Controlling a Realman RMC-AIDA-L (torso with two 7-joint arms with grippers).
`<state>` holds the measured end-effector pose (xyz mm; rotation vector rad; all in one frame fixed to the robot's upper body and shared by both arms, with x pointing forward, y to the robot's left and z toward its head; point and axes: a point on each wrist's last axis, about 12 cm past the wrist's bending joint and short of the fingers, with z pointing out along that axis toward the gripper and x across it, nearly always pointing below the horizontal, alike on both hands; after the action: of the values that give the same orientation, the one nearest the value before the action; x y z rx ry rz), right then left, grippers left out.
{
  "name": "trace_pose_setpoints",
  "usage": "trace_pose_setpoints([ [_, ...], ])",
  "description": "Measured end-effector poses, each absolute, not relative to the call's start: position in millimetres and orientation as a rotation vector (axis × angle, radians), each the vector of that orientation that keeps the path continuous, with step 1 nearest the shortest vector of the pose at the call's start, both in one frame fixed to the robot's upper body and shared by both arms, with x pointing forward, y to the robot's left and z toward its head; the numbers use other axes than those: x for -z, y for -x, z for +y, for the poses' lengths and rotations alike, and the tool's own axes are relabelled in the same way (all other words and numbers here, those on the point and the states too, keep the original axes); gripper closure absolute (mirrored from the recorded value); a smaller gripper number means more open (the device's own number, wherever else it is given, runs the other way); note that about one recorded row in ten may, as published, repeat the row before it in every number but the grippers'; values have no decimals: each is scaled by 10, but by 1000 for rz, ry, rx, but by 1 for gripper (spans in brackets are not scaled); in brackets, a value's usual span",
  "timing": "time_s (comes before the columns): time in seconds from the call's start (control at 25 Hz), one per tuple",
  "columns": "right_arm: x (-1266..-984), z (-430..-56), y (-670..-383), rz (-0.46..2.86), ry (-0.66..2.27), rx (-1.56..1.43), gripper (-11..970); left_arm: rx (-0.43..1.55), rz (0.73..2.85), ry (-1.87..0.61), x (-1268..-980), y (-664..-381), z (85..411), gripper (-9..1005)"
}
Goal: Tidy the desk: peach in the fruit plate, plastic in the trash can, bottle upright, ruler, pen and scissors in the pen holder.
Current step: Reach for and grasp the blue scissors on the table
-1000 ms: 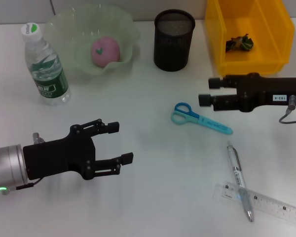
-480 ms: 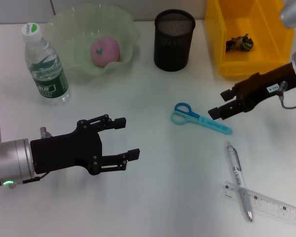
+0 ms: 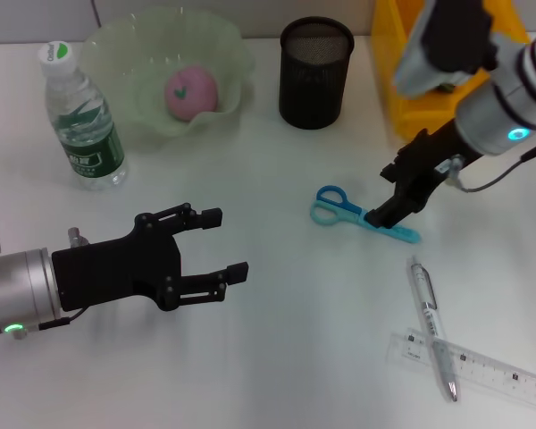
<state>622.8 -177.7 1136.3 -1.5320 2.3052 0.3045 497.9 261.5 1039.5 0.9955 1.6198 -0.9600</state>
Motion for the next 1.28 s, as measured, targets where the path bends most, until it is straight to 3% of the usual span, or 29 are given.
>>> trace_pose_setpoints([
  [0.4,-11226,-1571,-6199,2235,1630,-226,315,965,1631,-981,-10383,-4967,2620,164],
  [0.52,-11203,-1537,-6181,2222,1640,-232,406,963,1642,-973,-10376,-4966,2632,164],
  [0.96,-11117,-1508,-6162,2215,1672,-201,421,949,1651,-971,-10359,-4952,2657,164],
  [1.28,-11104,-1515,-6154,2222,1645,-225,495,950,1653,-970,-10362,-4956,2657,165],
])
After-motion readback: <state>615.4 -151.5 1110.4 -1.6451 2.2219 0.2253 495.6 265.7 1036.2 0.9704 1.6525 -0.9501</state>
